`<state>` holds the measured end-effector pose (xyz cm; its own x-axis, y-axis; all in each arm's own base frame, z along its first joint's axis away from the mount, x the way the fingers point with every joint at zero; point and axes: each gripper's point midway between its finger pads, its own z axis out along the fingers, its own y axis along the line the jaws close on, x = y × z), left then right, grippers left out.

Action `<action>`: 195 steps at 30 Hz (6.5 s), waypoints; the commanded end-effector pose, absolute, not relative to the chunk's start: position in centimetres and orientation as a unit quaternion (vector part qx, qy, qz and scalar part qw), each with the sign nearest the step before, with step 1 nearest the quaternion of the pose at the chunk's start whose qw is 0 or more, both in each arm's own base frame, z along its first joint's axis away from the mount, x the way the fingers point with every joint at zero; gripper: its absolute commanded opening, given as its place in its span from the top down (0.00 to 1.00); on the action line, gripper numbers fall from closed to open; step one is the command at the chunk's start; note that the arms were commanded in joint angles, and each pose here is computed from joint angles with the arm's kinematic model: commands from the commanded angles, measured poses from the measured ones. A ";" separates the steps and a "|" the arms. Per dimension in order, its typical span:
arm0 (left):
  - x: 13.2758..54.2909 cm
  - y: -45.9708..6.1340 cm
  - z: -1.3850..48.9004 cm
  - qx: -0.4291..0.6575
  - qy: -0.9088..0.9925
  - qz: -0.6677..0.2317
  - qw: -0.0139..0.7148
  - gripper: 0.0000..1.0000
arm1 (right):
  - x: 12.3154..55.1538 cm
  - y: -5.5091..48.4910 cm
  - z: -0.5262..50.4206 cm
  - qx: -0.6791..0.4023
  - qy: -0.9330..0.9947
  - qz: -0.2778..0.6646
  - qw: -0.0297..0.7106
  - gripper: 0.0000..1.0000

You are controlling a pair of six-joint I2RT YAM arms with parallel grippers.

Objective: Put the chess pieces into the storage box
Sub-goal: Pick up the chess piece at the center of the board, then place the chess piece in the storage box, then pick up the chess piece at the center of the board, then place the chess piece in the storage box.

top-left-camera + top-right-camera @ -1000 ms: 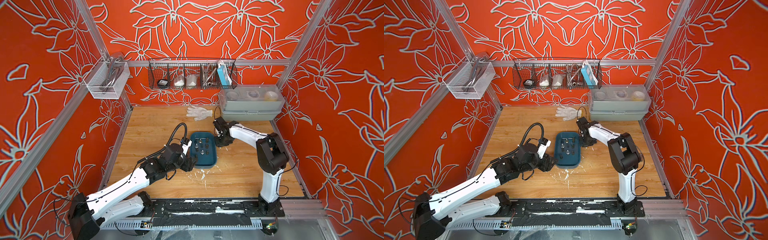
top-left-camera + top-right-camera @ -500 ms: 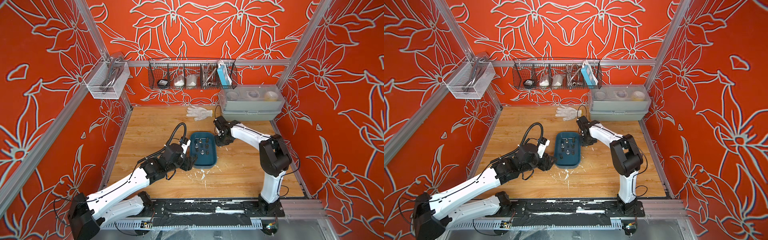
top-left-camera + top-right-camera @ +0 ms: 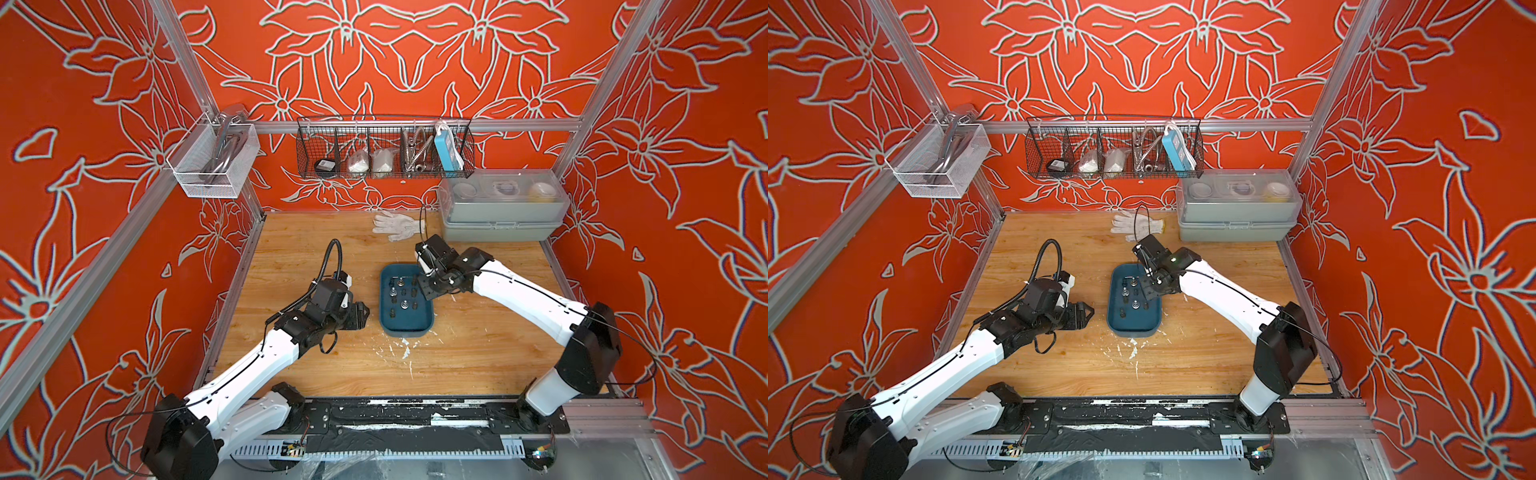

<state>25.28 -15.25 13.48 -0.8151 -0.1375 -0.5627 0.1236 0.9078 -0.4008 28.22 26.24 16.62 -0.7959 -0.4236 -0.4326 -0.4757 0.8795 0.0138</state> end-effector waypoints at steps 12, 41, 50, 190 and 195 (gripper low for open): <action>25.0 -15.6 13.6 -0.006 0.925 -0.232 0.299 0.36 | 25.8 30.5 10.3 -0.294 0.943 0.050 0.146 0.85; 24.9 -15.6 13.4 -0.003 0.927 -0.230 0.296 0.35 | 25.4 31.3 4.6 -0.298 0.948 0.021 0.109 0.84; 25.0 -15.6 13.7 -0.003 0.926 -0.230 0.298 0.35 | 25.6 31.5 5.5 -0.299 0.947 0.025 0.119 0.70; 27.6 -12.7 12.9 -0.063 0.934 -0.162 0.311 0.32 | 25.5 27.5 4.3 -0.291 0.951 0.002 0.105 0.71; 27.8 -12.5 13.3 -0.062 0.932 -0.156 0.321 0.31 | 25.6 27.6 6.4 -0.292 0.948 0.008 0.124 0.64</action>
